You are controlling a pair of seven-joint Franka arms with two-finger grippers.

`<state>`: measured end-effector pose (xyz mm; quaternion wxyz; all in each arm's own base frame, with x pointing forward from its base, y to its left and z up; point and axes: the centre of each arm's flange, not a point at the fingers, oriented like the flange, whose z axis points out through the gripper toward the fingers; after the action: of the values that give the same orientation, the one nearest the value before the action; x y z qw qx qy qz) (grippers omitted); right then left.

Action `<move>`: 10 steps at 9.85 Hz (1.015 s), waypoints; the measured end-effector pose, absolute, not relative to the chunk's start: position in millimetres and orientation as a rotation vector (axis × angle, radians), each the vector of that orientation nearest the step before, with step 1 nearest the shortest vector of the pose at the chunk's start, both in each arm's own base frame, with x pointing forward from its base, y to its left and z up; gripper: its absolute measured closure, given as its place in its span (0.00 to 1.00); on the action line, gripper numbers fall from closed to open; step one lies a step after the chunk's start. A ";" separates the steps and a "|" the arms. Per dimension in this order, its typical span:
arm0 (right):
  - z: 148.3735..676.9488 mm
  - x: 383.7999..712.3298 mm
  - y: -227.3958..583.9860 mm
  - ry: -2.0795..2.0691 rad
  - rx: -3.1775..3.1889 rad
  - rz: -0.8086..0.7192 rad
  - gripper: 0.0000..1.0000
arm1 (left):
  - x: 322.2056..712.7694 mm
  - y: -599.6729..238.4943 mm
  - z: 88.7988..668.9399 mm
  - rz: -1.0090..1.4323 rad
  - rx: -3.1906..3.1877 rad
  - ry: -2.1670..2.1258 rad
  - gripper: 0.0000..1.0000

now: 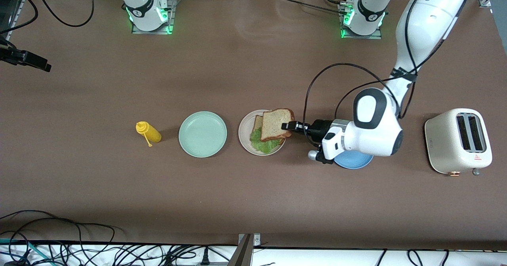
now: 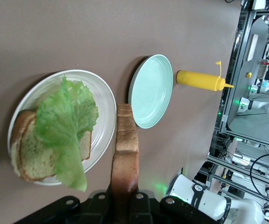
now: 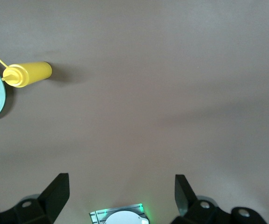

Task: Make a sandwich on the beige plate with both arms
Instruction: 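Lower the toast onto the lettuce and open the left gripper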

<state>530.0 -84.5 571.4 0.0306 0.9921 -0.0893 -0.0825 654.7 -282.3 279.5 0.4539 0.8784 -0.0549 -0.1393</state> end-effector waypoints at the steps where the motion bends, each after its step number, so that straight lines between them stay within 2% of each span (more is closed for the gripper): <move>1: 571.6 530.5 -83.2 -0.271 3.058 -0.249 0.00 | 651.8 -288.7 262.9 -0.335 2.154 -0.172 0.91; 4: 577.6 532.6 -82.1 -0.266 3.059 -0.218 0.00 | 644.8 -296.9 207.3 -0.308 2.141 -0.245 0.90; 6: 580.9 533.4 -81.3 -0.263 3.060 -0.206 0.00 | 643.2 -302.4 198.5 -0.292 2.148 -0.252 0.66; 10: 587.8 538.3 -72.8 -0.237 3.068 -0.177 0.00 | 653.9 -288.7 208.6 -0.235 2.240 -0.361 0.07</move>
<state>538.3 -72.8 587.8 0.0295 0.9949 -0.0769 -0.0574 653.9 -288.7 208.6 0.4170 0.8925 -0.1438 -0.0938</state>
